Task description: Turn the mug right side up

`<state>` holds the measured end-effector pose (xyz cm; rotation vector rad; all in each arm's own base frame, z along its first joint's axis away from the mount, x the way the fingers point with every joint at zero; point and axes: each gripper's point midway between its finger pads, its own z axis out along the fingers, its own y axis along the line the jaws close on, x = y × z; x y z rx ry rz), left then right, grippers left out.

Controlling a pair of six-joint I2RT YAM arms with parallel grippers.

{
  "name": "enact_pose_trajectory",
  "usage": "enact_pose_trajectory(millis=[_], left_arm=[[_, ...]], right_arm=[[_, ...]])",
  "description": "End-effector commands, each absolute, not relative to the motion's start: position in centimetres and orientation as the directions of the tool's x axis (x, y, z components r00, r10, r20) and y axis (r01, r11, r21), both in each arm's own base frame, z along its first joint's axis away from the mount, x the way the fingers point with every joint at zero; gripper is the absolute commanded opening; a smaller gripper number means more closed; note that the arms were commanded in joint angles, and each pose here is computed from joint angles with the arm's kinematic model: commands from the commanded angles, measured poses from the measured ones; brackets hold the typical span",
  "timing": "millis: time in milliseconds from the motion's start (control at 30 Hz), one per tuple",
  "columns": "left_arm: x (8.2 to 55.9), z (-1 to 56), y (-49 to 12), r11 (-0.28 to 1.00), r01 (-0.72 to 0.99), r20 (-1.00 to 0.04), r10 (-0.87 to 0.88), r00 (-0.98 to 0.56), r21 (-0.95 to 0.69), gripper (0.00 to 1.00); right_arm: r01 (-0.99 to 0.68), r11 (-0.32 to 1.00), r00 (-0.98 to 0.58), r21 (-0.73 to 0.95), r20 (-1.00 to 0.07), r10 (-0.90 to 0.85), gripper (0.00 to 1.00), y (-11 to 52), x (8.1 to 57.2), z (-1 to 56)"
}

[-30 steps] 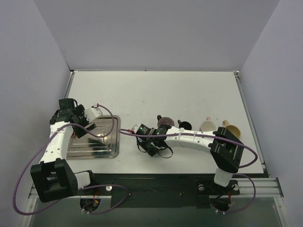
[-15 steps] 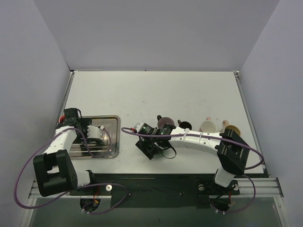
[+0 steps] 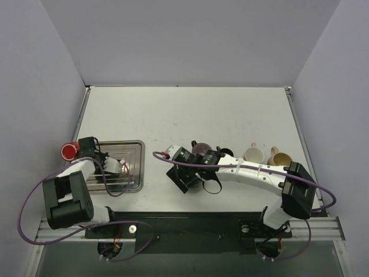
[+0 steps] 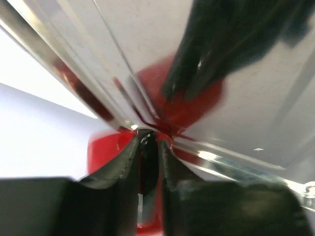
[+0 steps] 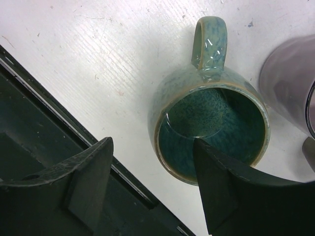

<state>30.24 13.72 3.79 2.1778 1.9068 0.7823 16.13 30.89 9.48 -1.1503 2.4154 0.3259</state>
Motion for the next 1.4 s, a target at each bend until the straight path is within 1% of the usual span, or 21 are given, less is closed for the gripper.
enact_pose_trajectory(millis=[0, 100, 233, 300, 367, 400, 433, 467, 500, 533, 567, 633, 733, 833, 900, 1000, 1167, 1233, 1300, 1333, 1367], left_arm=[[33.5, 6.6, 13.0, -0.356, 0.764, 0.354, 0.918, 0.179, 0.538, 0.00], [33.9, 8.5, 11.2, -0.363, 0.706, 0.308, 0.928, 0.212, 0.608, 0.00], [34.6, 12.5, 8.2, -0.245, 0.648, 0.149, 0.968, 0.200, 0.721, 0.00], [34.8, 14.9, 6.2, -0.077, 0.647, -0.033, 0.987, 0.157, 0.759, 0.00], [34.7, 17.6, 3.6, 0.189, 0.660, -0.309, 0.949, 0.069, 0.727, 0.00], [34.7, 20.1, 1.8, 0.261, 0.669, -0.416, 0.906, 0.079, 0.696, 0.00], [34.4, 21.3, 0.7, 0.366, 0.679, -0.523, 0.852, 0.030, 0.636, 0.00], [33.7, 23.2, -1.5, 0.410, 0.718, -0.625, 0.779, 0.045, 0.562, 0.00], [33.1, 24.2, -2.8, 0.485, 0.733, -0.710, 0.704, -0.004, 0.477, 0.00], [32.2, 26.2, -4.9, 0.497, 0.765, -0.784, 0.620, 0.015, 0.408, 0.00], [31.3, 27.3, -6.7, 0.542, 0.789, -0.859, 0.510, -0.036, 0.289, 0.00], [29.8, 29.2, -9.9, 0.527, 0.830, -0.911, 0.408, -0.056, 0.185, 0.00], [26.1, 32.5, -15.3, 0.414, 0.908, -0.968, 0.245, -0.046, 0.061, 0.00], [23.1, 36.6, -18.6, 0.313, 0.942, -0.988, 0.057, -0.144, -0.120, 0.00], [21.3, 38.4, -20.0, 0.222, 0.956, -0.980, 0.008, -0.199, -0.192, 0.00], [20.3, 39.6, -20.9, 0.168, 0.951, -0.965, -0.028, -0.260, -0.261, 0.00], [19.2, 40.3, -21.7, 0.080, 0.958, -0.961, -0.042, -0.273, -0.275, 0.00], [18.5, 40.1, -22.3, 0.038, 0.961, -0.962, -0.037, -0.272, -0.273, 0.00], [18.3, 39.6, -22.7, 0.022, 0.961, -0.961, -0.028, -0.275, -0.275, 0.00], [18.3, 39.6, -22.8, 0.020, 0.959, -0.959, -0.028, -0.281, -0.281, 0.00], [18.5, 39.6, -22.9, 0.024, 0.960, -0.960, -0.031, -0.277, -0.277, 0.00]], right_arm=[[-0.780, 0.626, -0.544, 0.018, -0.512, -0.664, 0.61, 30.7, 15.8, 11.3], [-0.781, 0.624, -0.537, 0.016, -0.527, -0.659, 0.61, 30.7, 15.8, 12.0], [-0.782, 0.623, -0.526, 0.020, -0.556, -0.643, 0.61, 30.7, 15.8, 13.3], [-0.781, 0.624, -0.523, 0.028, -0.577, -0.628, 0.61, 30.7, 15.8, 14.1], [-0.781, 0.624, -0.514, 0.039, -0.608, -0.605, 0.61, 30.8, 15.7, 15.3], [-0.771, 0.637, -0.509, 0.024, -0.625, -0.592, 0.61, 30.6, 16.2, 15.9], [-0.768, 0.640, -0.497, 0.026, -0.655, -0.569, 0.61, 30.5, 16.3, 17.0], [-0.762, 0.648, -0.489, 0.022, -0.676, -0.552, 0.62, 30.6, 16.6, 17.6], [-0.761, 0.649, -0.474, 0.028, -0.706, -0.526, 0.64, 30.5, 16.7, 18.9], [-0.755, 0.655, -0.456, 0.028, -0.740, -0.494, 0.64, 30.7, 17.1, 20.0], [-0.756, 0.653, -0.438, 0.039, -0.772, -0.461, 0.67, 30.5, 17.1, 21.4], [-0.758, 0.649, -0.395, 0.061, -0.835, -0.383, 0.74, 30.8, 17.4, 23.9], [-0.775, 0.618, -0.326, 0.133, -0.922, -0.211, 0.82, 32.2, 17.9, 27.9], [-0.799, 0.554, -0.305, 0.234, -0.952, -0.038, 0.83, 33.2, 17.8, 31.5], [-0.812, 0.517, -0.292, 0.271, -0.955, 0.041, 0.83, 34.0, 17.8, 33.1], [-0.828, 0.463, -0.306, 0.318, -0.946, 0.103, 0.82, 35.5, 17.6, 34.3], [-0.844, 0.383, -0.349, 0.377, -0.926, 0.142, 0.78, 37.8, 17.4, 34.9], [-0.855, 0.344, -0.365, 0.388, -0.921, 0.133, 0.72, 39.0, 17.2, 34.8], [-0.862, 0.310, -0.384, 0.402, -0.916, 0.121, 0.54, 40.0, 17.0, 34.7], [-0.861, 0.297, -0.397, 0.412, -0.911, 0.111, 0.34, 40.7, 17.0, 34.6], [-0.859, 0.299, -0.406, 0.416, -0.909, 0.097, 0.09, 40.9, 17.0, 34.4]])
